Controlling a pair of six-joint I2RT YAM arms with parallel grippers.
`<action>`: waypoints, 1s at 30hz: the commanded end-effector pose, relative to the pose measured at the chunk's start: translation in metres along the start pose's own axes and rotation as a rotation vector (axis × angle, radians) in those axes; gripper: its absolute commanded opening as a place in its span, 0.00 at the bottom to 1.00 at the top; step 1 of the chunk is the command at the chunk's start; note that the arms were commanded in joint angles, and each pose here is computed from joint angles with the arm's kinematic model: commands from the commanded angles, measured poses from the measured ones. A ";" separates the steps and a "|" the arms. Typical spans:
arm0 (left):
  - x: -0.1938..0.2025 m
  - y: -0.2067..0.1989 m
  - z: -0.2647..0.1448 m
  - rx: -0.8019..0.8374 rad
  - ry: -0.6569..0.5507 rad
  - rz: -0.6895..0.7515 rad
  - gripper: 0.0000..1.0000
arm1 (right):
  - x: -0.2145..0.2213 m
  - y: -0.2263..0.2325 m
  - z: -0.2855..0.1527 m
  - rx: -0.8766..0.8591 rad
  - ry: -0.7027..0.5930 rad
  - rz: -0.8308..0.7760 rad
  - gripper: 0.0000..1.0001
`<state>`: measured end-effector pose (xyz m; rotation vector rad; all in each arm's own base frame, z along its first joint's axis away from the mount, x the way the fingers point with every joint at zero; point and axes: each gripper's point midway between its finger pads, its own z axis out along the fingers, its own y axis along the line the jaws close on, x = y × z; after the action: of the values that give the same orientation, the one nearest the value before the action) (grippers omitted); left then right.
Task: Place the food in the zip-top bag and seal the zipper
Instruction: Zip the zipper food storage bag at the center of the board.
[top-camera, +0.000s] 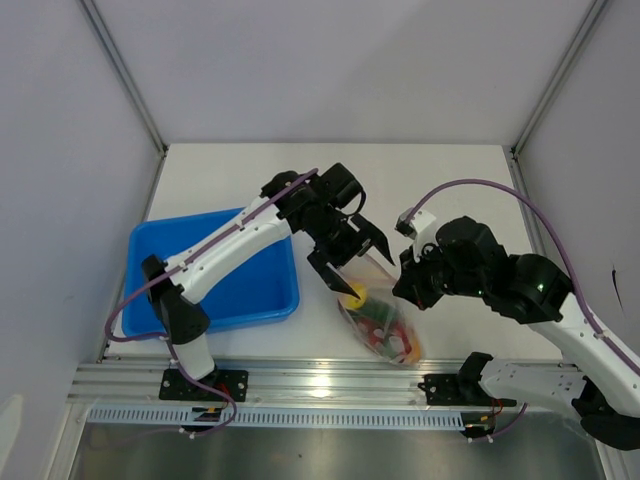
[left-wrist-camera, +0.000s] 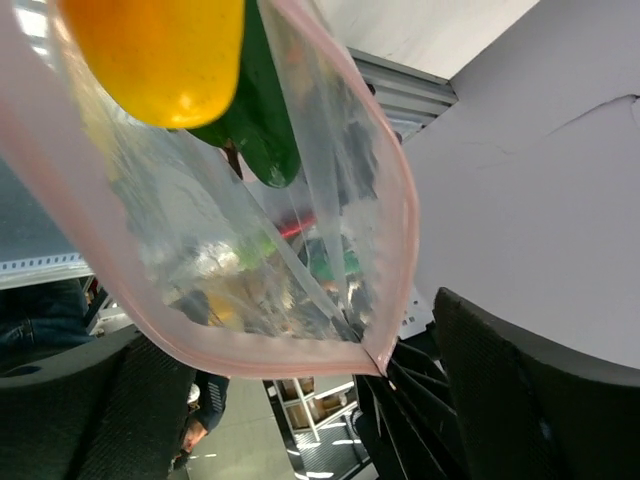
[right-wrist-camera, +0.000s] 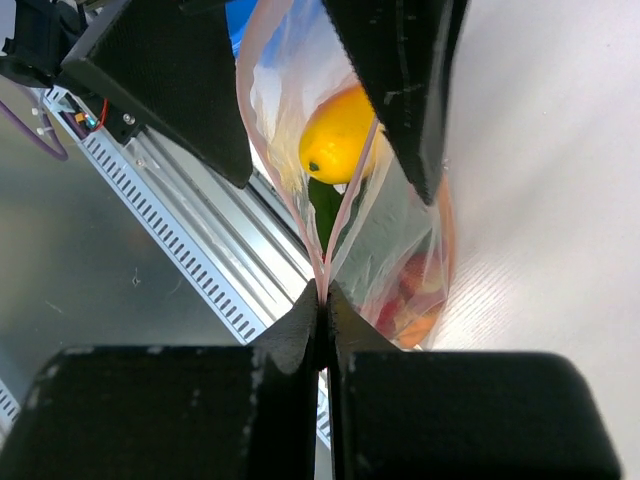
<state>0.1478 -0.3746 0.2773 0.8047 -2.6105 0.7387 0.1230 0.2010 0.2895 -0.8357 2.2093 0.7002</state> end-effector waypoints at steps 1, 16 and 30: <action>-0.006 0.025 -0.003 -0.093 -0.017 -0.094 0.93 | -0.007 -0.001 -0.010 0.010 -0.054 -0.032 0.00; -0.024 0.036 0.005 -0.073 -0.011 -0.110 0.19 | -0.001 -0.002 -0.008 0.015 -0.036 -0.046 0.00; -0.030 -0.018 -0.037 0.122 -0.171 0.461 0.01 | -0.031 0.013 -0.020 -0.012 -0.063 0.031 0.62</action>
<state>0.1743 -0.3547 0.2769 0.5685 -2.8323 0.8429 0.1238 0.2054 0.2932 -0.8313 2.2396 0.6861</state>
